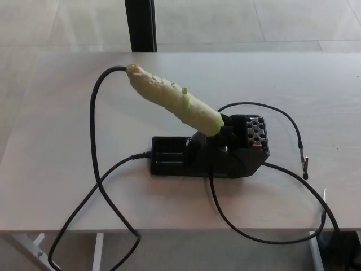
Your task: Use the left hand of the robot to grab the soldering gun kept on the middle of the table and pull it out of its base and keep it on the left side of the base
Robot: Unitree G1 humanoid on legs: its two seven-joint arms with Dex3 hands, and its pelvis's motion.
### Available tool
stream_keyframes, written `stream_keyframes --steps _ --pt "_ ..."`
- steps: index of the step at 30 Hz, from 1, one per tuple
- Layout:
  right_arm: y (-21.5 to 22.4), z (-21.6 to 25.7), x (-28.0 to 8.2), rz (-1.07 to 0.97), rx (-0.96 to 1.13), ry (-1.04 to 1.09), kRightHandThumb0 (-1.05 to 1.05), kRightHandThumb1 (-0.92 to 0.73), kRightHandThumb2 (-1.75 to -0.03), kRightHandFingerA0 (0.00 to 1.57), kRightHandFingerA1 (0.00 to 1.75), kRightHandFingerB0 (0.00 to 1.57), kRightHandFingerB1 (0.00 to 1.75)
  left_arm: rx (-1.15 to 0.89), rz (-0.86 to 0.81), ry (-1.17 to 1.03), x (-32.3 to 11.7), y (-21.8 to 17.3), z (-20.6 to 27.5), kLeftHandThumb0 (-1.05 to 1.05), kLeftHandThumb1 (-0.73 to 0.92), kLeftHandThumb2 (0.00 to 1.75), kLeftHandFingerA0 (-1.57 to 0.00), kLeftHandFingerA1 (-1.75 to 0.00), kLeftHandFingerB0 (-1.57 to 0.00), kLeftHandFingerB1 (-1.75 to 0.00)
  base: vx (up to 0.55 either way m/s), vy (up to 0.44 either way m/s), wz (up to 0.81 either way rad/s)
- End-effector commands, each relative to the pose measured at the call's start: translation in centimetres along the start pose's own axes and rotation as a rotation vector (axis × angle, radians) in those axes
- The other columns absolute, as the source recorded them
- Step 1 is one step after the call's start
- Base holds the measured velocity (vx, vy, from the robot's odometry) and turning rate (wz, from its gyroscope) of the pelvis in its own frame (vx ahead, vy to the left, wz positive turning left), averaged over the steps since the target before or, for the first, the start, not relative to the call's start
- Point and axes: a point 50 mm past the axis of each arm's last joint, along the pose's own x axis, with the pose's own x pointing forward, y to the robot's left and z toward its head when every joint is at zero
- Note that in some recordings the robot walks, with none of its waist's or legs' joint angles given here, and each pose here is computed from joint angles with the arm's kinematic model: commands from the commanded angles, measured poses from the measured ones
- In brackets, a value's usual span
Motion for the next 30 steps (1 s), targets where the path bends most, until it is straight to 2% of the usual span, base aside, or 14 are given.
stream_keyframes --steps 1,2,5,9,10,13,16,19,20,23,24,25,29,30 --pt "-1.0 0.9 -0.1 -0.001 0.064 -0.078 -0.51 -0.64 -0.59 0.52 0.62 0.29 0.32 -0.195 0.137 -0.040 -0.2 2.6 3.3 -0.52 0.60 0.58 -0.42 -0.56 -0.45 -0.46 0.00 0.000 0.00" --pt "-1.0 0.9 -0.1 0.002 0.058 -0.080 -0.54 -0.50 -0.86 0.46 0.66 0.21 0.46 -0.281 0.201 -0.051 -0.3 3.4 4.3 -0.55 0.61 0.58 -0.39 -0.58 -0.33 -0.45 0.00 0.000 0.00" --pt "-1.1 0.7 -0.1 -0.001 0.045 -0.077 -0.52 -0.62 -0.60 0.47 0.59 0.29 0.31 -0.420 0.360 -0.115 -1.0 5.4 7.4 -0.59 0.56 0.93 -0.52 -0.70 -0.34 -0.53 0.00 0.000 0.00" --pt "-1.2 1.3 0.0 -0.005 0.028 -0.088 -0.52 -0.64 -0.59 0.51 0.61 0.30 0.33 -0.528 0.463 -0.229 -1.8 8.0 12.2 -0.60 0.55 0.90 -0.49 -0.66 -0.27 -0.49 0.00 0.000 0.00" --pt "-1.2 1.3 0.0 -0.005 0.030 -0.088 -0.51 -0.64 -0.59 0.52 0.63 0.30 0.33 -0.548 0.471 -0.301 -2.4 8.5 14.2 -0.63 0.68 0.61 -0.46 -0.63 -0.23 -0.35 0.00 0.000 0.00" --pt "-1.3 1.4 0.0 0.002 0.036 -0.088 -0.51 -0.63 -0.59 0.45 0.59 0.29 0.31 -0.633 0.442 -0.689 -7.2 9.8 23.0 -0.81 0.45 0.86 -0.94 -1.31 -0.21 -0.56 0.00 0.000 0.00" --pt "-1.2 1.7 0.0 0.006 0.052 -0.103 -0.51 -0.63 -0.59 0.44 0.58 0.29 0.31 -0.557 0.410 -0.890 -10.7 9.4 27.8 -0.85 0.60 0.59 -0.70 -1.20 -0.20 -0.77 0.00 0.000 0.00" --pt "-1.2 1.8 0.1 0.001 0.039 -0.096 -0.54 -0.63 -0.59 0.48 0.60 0.30 0.32 -0.425 0.355 -1.113 -15.6 6.6 34.1 -0.69 0.50 0.90 -0.26 -0.64 -0.17 -0.51 0.00 0.000 0.00" --pt "-1.3 1.8 0.1 0.000 0.037 -0.099 -0.54 -0.63 -0.59 0.46 0.60 0.30 0.33 -0.380 0.334 -1.152 -16.5 6.0 35.3 -0.62 0.70 0.61 -0.22 -0.55 -0.20 -0.36 0.00 0.000 0.00" --pt "-1.3 1.9 0.2 -0.003 0.041 -0.092 -0.52 -0.63 -0.59 0.47 0.60 0.31 0.32 -0.152 0.177 -1.292 -19.5 2.8 39.4 -0.66 0.57 0.92 -0.23 -0.57 -0.07 -0.44 0.00 0.000 0.00" --pt "-1.2 1.9 0.2 -0.001 0.044 -0.093 -0.57 -0.50 -0.87 0.46 0.67 0.23 0.46 -0.097 0.138 -1.281 -20.0 1.9 40.3 -0.69 0.58 0.90 -0.20 -0.55 -0.10 -0.45 0.00 0.000 0.00" --pt "-1.2 2.0 0.2 0.002 0.045 -0.093 -0.52 -0.64 -0.59 0.47 0.60 0.31 0.33 -0.031 0.119 -1.282 -20.3 1.0 41.1 -0.67 0.58 0.88 -0.22 -0.55 -0.12 -0.45 0.00 0.000 0.00" --pt "-1.2 2.0 0.2 0.006 0.062 -0.091 -0.53 -0.63 -0.59 0.49 0.64 0.32 0.33 0.130 0.010 -1.347 -21.9 -2.3 43.1 -0.74 0.56 0.91 -0.18 -0.57 -0.11 -0.47 0.00 0.000 0.00" --pt "-1.3 2.0 0.2 0.004 0.067 -0.090 -0.51 -0.63 -0.59 0.49 0.64 0.32 0.34 0.186 -0.006 -1.361 -22.5 -3.4 43.7 -0.76 0.73 0.62 -0.14 -0.56 -0.14 -0.39 0.00 0.000 0.00"
